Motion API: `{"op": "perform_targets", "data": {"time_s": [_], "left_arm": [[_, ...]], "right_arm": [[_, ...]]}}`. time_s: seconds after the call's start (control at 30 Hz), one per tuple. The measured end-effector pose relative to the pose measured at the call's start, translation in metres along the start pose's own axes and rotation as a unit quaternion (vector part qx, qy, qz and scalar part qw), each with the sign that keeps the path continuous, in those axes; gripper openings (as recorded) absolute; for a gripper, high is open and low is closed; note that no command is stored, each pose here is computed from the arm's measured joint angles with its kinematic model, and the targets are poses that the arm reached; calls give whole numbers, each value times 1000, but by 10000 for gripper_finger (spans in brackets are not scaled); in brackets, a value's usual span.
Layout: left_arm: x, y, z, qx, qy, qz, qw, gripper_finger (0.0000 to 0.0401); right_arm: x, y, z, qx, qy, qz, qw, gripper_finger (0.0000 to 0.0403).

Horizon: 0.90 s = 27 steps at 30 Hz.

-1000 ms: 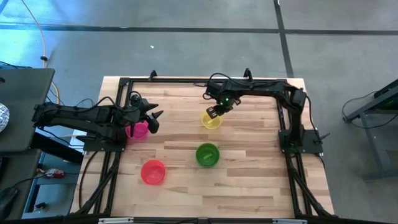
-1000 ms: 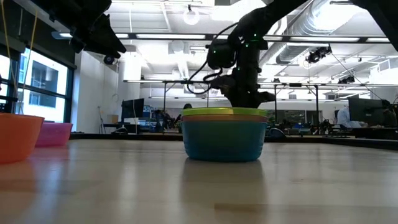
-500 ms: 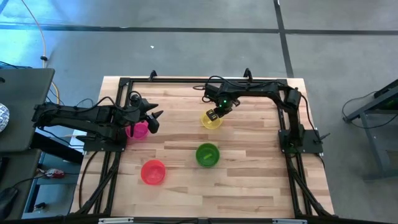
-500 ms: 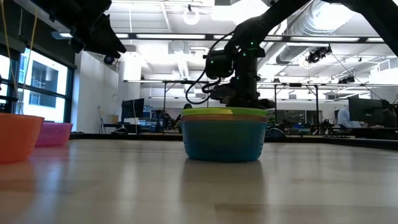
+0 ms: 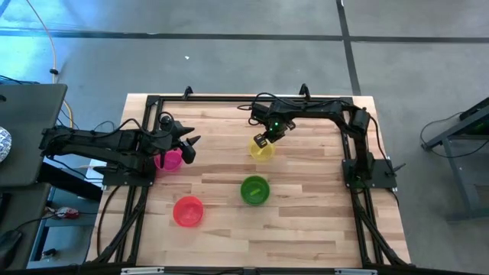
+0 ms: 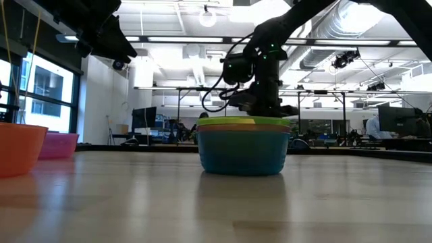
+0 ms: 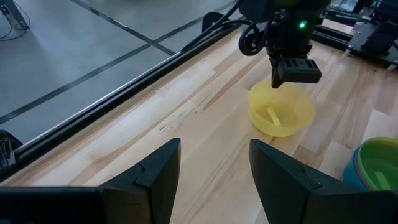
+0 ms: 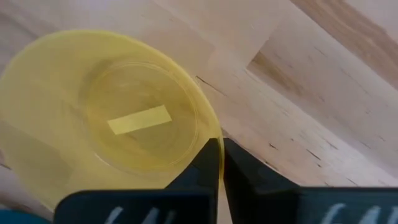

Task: Nest bowls inside each other
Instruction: Stack the yellow bowl on the green bowl

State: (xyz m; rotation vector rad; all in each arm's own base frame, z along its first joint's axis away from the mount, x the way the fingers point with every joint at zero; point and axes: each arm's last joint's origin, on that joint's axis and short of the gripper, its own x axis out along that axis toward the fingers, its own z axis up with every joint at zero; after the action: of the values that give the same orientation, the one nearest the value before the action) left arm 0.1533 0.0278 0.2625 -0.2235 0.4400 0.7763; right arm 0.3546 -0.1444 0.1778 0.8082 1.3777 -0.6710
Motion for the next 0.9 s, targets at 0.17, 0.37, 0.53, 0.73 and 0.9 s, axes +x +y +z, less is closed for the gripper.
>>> {"op": "perform_targets", "data": {"time_s": [0.17, 0.37, 0.53, 0.73, 0.9], "left_arm": [[0, 0, 0, 0, 0, 0, 1000, 181], [0, 0, 0, 0, 0, 0, 1000, 181], [0, 0, 0, 0, 0, 0, 1000, 181], [0, 0, 0, 0, 0, -1, 1000, 181], [0, 0, 0, 2, 1, -2, 1000, 181]], "right_arm": [[-12, 3, 3, -5, 0, 0, 1000, 1], [-36, 9, 8, -14, -7, 5, 1000, 0], [-61, 12, 9, -18, -6, 4, 1000, 0], [-87, 27, -1, -43, 5, 3, 999, 0], [-99, 48, -14, -76, 10, 29, 997, 0]]}}
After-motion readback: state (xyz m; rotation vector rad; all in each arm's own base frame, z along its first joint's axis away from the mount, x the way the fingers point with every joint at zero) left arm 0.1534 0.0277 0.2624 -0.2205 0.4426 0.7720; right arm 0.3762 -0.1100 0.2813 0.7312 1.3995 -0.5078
